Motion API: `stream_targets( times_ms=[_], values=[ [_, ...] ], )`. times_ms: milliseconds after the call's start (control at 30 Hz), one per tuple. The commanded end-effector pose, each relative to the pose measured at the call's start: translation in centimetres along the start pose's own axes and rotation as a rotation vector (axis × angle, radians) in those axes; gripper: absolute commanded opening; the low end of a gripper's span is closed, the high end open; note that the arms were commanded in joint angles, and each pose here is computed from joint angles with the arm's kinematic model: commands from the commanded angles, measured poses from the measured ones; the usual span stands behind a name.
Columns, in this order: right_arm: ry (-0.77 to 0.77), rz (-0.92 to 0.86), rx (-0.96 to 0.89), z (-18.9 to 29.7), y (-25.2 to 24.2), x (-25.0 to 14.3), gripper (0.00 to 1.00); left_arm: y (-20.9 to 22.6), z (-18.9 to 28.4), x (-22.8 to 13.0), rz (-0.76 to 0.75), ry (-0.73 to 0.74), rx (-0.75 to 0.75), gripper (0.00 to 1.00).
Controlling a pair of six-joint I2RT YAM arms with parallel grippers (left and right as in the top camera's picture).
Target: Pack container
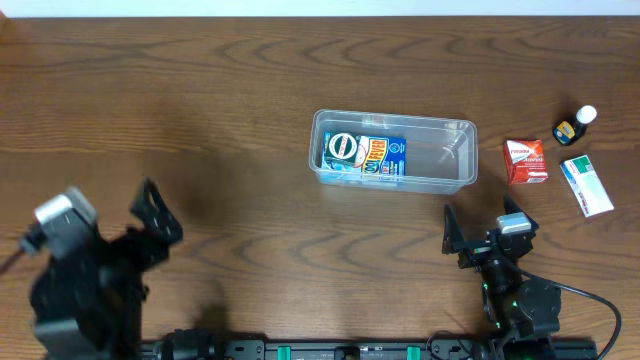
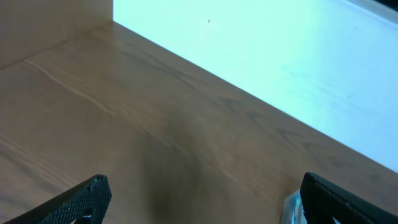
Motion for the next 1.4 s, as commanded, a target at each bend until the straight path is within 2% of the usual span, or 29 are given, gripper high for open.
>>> stream_targets(
  times_ms=[0,167,267,567,900,1167,1367],
  values=[
    [-0.003,0.011,-0.011,0.0,-0.2,0.0,0.99,-0.2,-0.6,-2.8,-0.009,0.043,-0.05,0.98],
    [-0.003,0.011,-0.011,0.0,-0.2,0.0,0.99,-1.4,-3.1,-8.1,-0.007,0.203,-0.174,0.98],
    [-0.003,0.011,-0.011,0.0,-0.2,0.0,0.99,-1.3,-4.6,-10.6,-0.006,0.266,-0.179,0.98],
    [-0.003,0.011,-0.011,0.0,-0.2,0.0,0.99,-1.8,-8.4,-13.8,0.002,0.226,-0.239,0.98],
    [-0.003,0.011,-0.011,0.0,-0.2,0.0,0.99,-1.2,-12.1,-20.2,-0.002,0.223,-0.248,0.98],
    [-0.003,0.011,-0.011,0.0,-0.2,0.0,0.99,-0.9,-13.1,-22.6,-0.046,0.197,-0.255,0.98],
    [-0.003,0.011,-0.011,0.0,-0.2,0.0,0.99,-0.4,-13.4,-23.7,-0.049,0.264,-0.209,0.98]
  ],
)
Point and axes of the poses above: each gripper's point midway between its finger pads, its own z axis back along the fingers, its own y axis along the line the jaws close on, x = y × z, the point moved 6 cm from there along z, back along the fingers, and after that the axes turned 14 degrees about -z, right-handed, at the moved point
